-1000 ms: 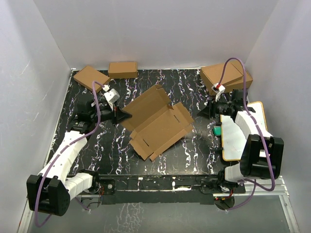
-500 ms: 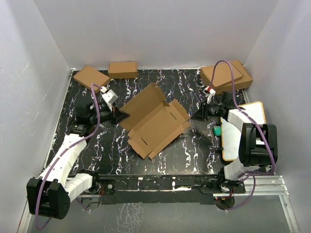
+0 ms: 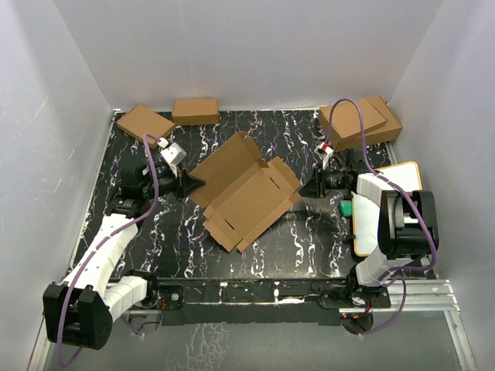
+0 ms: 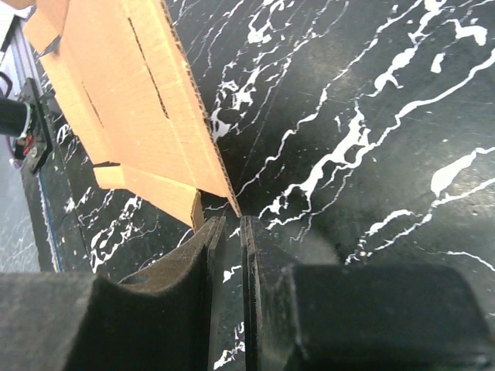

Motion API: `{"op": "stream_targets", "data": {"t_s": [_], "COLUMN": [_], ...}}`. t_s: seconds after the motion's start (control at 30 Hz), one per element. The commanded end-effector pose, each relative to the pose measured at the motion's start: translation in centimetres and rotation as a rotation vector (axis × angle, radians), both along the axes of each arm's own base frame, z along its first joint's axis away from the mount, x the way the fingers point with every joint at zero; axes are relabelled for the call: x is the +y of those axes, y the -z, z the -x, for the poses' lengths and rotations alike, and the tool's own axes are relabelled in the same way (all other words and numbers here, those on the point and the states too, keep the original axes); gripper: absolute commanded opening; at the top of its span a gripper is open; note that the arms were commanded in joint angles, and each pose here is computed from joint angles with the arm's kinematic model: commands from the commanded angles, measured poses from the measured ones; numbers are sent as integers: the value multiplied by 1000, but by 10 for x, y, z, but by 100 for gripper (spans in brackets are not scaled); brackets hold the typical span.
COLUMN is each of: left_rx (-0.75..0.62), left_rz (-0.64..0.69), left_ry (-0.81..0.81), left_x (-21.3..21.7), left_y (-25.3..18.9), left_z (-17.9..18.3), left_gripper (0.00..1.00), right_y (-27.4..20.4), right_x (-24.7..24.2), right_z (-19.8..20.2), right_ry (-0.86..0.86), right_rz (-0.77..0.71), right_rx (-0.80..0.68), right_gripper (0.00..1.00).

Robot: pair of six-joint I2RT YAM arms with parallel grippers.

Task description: Fold the paper box

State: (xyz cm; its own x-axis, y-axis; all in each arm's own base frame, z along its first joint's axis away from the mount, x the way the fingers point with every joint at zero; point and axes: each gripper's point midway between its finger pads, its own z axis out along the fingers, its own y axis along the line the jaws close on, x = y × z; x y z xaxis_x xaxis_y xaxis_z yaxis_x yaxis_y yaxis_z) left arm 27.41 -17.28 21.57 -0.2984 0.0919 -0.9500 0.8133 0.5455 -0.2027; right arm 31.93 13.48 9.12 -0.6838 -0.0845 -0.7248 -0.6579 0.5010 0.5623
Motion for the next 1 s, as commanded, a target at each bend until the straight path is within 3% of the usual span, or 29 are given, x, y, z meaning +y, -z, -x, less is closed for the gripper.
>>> {"op": "stream_targets", "data": {"t_s": [0.0,0.37,0.97], "left_rx": [-51,-56,-67], "left_rz": [12,13,50], "left_ry": [-9,-33,30], "left_x": [2,6,-2], "left_y": [-11,-11,-16], "left_z": [-1,-3,6], "left_gripper": [0,0,0], "right_y": [-19,-26,-3], "right_x": [11,23,33], "right_z": [5,18,12], "right_ry": [-92,-151,-89], "right_rz": [-64,-120,-144], "right_rx": [-81,-88,27], "right_gripper": [19,20,34]}}
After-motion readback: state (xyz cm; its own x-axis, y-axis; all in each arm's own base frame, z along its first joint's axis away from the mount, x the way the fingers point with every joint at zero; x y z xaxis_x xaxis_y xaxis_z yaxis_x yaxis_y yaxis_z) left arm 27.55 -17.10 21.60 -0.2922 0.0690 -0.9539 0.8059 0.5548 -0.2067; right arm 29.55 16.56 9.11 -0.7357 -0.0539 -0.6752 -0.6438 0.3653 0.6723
